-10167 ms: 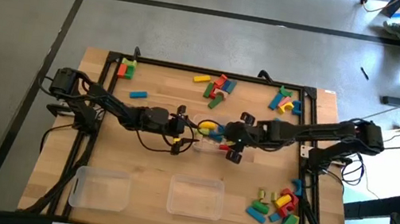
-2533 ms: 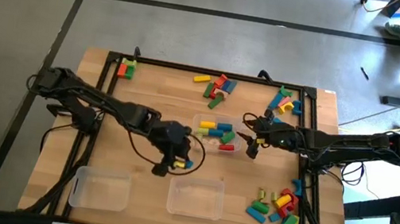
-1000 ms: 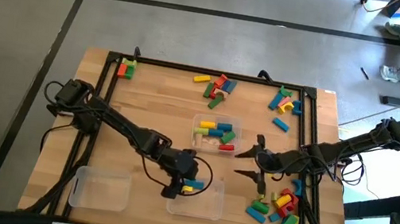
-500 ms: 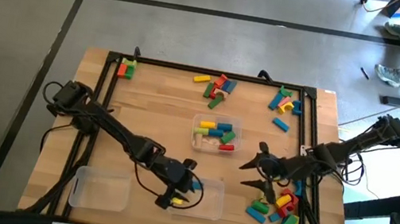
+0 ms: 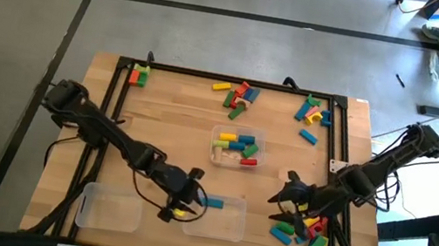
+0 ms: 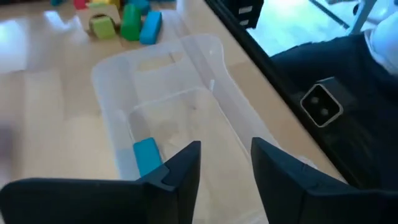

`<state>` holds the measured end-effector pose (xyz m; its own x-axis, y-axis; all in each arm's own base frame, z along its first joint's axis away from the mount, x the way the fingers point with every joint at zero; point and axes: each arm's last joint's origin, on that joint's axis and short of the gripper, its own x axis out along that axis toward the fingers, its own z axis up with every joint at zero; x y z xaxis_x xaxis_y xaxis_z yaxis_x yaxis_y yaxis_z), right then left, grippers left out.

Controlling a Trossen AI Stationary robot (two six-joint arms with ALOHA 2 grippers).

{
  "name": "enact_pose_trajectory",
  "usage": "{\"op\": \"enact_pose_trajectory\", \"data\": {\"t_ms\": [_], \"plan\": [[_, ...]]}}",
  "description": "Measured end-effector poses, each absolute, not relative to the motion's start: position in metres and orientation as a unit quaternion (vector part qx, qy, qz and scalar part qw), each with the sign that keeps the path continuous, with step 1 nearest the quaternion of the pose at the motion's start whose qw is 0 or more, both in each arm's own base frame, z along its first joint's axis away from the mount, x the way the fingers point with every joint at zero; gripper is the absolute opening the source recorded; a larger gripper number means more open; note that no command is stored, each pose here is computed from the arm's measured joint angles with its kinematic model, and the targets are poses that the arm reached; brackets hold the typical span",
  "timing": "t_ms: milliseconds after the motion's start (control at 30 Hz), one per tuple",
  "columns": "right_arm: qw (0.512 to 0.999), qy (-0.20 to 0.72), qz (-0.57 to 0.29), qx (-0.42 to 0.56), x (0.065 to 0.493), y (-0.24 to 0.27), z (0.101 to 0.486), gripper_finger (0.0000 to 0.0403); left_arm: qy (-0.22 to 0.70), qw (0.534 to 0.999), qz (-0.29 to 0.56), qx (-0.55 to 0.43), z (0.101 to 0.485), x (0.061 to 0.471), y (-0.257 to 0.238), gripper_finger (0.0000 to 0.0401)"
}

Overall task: Sort blocks by size
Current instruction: Put the blue rectangular block into the bottom right transparent bin

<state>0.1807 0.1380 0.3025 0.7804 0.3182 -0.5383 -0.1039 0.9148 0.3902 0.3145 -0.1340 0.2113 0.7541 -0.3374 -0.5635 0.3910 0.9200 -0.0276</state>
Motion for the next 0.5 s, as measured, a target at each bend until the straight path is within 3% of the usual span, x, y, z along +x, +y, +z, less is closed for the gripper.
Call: {"op": "enact_pose_trajectory", "data": {"t_ms": [500], "plan": [[0.868, 0.436, 0.091, 0.221, 0.188, 0.191, 0.249, 0.0227, 0.193, 0.964, -0.175, 0.054, 0.21, 0.292, -0.12, 0.0135]]}}
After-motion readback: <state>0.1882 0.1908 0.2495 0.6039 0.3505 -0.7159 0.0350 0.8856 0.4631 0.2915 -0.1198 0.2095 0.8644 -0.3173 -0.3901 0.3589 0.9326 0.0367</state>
